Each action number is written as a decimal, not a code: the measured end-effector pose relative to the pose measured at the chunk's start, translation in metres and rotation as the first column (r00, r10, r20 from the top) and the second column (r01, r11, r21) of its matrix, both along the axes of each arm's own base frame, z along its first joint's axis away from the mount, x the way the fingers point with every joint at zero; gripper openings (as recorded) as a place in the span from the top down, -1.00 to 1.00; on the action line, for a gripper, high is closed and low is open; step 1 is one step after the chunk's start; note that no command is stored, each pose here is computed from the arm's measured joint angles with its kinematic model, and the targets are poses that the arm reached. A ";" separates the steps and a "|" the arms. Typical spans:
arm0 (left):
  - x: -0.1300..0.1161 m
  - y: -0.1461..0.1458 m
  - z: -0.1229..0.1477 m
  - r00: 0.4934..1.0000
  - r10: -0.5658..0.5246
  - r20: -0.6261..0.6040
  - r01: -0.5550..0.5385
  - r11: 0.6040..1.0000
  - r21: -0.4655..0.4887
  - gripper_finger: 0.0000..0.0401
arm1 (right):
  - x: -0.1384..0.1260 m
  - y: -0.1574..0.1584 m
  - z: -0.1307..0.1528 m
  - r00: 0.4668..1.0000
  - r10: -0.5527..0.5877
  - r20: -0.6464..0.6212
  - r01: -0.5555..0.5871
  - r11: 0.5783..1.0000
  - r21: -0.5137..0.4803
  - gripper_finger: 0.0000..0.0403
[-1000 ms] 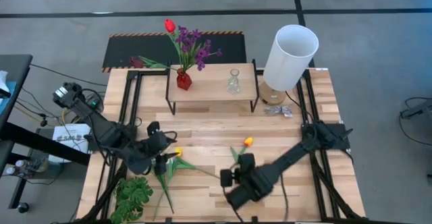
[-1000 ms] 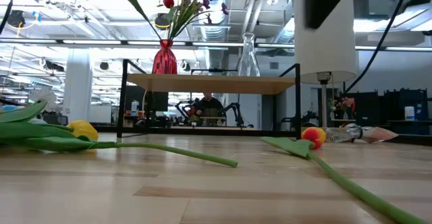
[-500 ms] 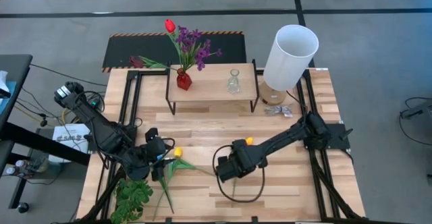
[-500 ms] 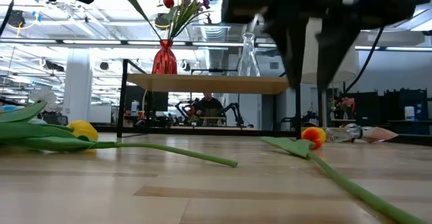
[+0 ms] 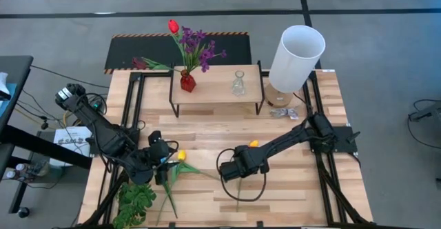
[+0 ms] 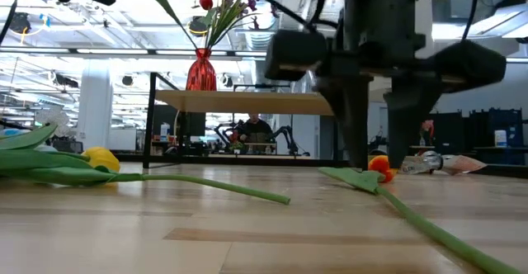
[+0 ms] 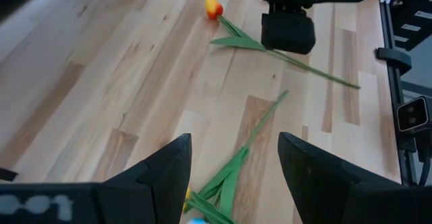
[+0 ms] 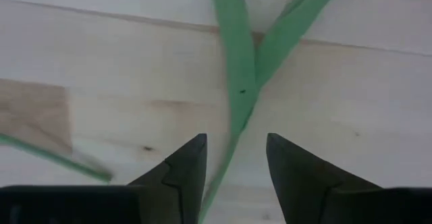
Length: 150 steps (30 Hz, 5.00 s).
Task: Pick and place flowers into a vace then onto a shelf
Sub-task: Put the right yellow flower into the red vase on the shelf
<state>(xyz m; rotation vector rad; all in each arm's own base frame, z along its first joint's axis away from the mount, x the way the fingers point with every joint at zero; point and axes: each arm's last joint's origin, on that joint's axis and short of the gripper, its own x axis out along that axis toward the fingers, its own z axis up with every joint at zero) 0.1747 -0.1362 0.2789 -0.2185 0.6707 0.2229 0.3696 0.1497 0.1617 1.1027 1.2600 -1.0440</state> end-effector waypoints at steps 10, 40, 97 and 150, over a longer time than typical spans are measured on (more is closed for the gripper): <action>0.000 0.000 0.000 1.000 -0.002 -0.004 0.002 1.000 -0.008 -0.05 | -0.003 -0.001 -0.019 1.000 0.000 0.018 0.000 0.999 0.046 0.27; 0.002 0.005 0.000 0.998 0.066 0.019 -0.066 0.998 0.005 -0.05 | -0.005 0.031 -0.011 0.972 0.023 0.234 0.018 0.985 -0.172 0.98; 0.050 0.034 0.019 0.704 -0.139 0.696 0.441 0.854 -0.276 0.37 | 0.029 0.090 0.168 0.612 0.661 0.434 0.000 0.549 -0.836 1.00; 0.051 0.041 0.024 0.677 -0.009 0.736 0.233 0.951 -0.202 0.50 | 0.040 0.078 0.167 0.643 0.593 0.484 0.140 0.531 -0.836 1.00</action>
